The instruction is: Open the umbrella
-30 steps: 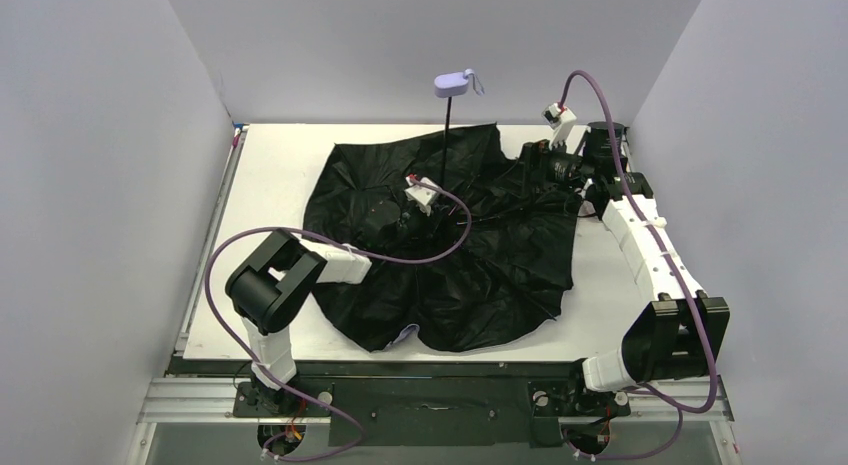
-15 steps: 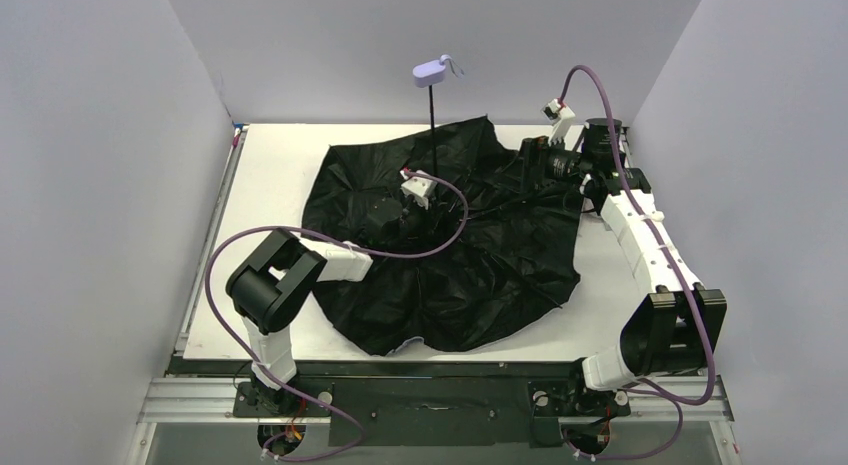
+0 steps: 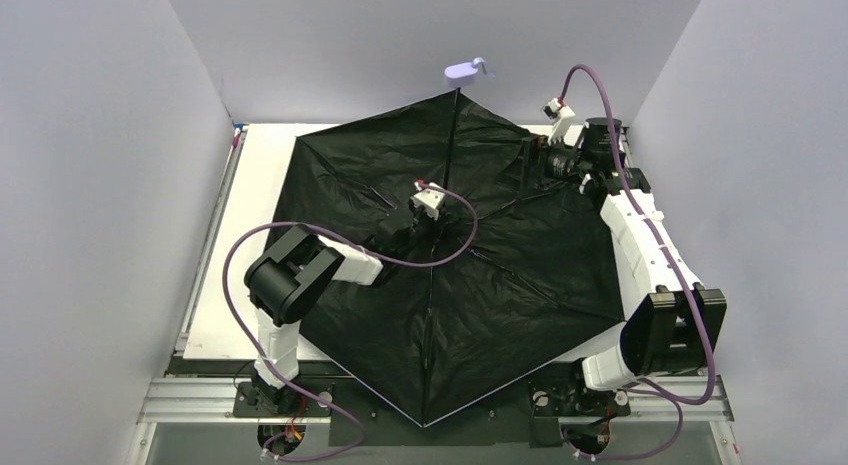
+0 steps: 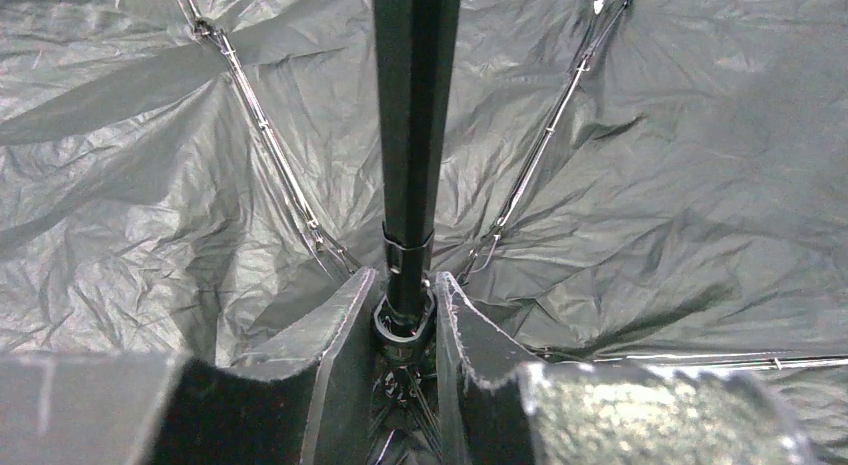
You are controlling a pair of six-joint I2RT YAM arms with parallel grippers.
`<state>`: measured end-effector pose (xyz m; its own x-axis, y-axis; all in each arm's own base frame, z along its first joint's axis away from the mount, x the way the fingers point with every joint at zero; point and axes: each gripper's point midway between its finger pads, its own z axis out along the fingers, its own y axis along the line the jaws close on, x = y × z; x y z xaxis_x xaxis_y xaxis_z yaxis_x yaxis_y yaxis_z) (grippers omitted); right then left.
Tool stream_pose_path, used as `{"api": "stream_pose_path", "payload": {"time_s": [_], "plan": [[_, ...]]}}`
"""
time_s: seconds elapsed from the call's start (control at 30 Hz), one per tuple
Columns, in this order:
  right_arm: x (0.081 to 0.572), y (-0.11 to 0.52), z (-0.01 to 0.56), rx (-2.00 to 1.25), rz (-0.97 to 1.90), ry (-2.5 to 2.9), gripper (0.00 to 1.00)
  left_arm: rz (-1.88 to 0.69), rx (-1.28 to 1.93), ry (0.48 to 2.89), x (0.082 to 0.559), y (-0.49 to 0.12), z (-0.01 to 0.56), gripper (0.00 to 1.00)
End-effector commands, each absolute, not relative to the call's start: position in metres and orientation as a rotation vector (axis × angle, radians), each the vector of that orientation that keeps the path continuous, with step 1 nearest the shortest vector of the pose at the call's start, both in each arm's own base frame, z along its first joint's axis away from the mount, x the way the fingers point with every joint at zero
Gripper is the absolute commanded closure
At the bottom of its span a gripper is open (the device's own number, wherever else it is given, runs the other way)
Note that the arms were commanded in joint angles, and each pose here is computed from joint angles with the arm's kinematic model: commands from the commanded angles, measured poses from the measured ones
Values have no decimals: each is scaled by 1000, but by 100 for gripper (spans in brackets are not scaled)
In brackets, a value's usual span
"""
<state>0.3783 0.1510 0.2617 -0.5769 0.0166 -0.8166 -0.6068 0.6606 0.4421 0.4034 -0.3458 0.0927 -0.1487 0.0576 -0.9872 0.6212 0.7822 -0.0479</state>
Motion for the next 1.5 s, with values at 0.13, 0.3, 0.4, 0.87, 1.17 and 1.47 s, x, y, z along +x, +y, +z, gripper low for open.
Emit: {"api": "stream_pose_path", "payload": {"time_s": [0.13,0.3,0.4,0.87,1.17,1.47], "plan": [[396,178,308,-542,902,1818,17,-406,701,1949,370,-327,3,91],[402,190,333,-555,919,1757,17,-365,763,1880,374,-327,31,100],[408,175,336,-484,900,1775,17,-336,796,1800,375,-327,60,100],[393,158,338,-382,977,1798,17,-387,910,1648,369,-328,104,100],[395,148,335,-344,935,1818,18,-192,998,1453,389,-319,156,100],[410,116,340,-216,887,1828,18,82,1096,1158,402,-299,252,100]]}}
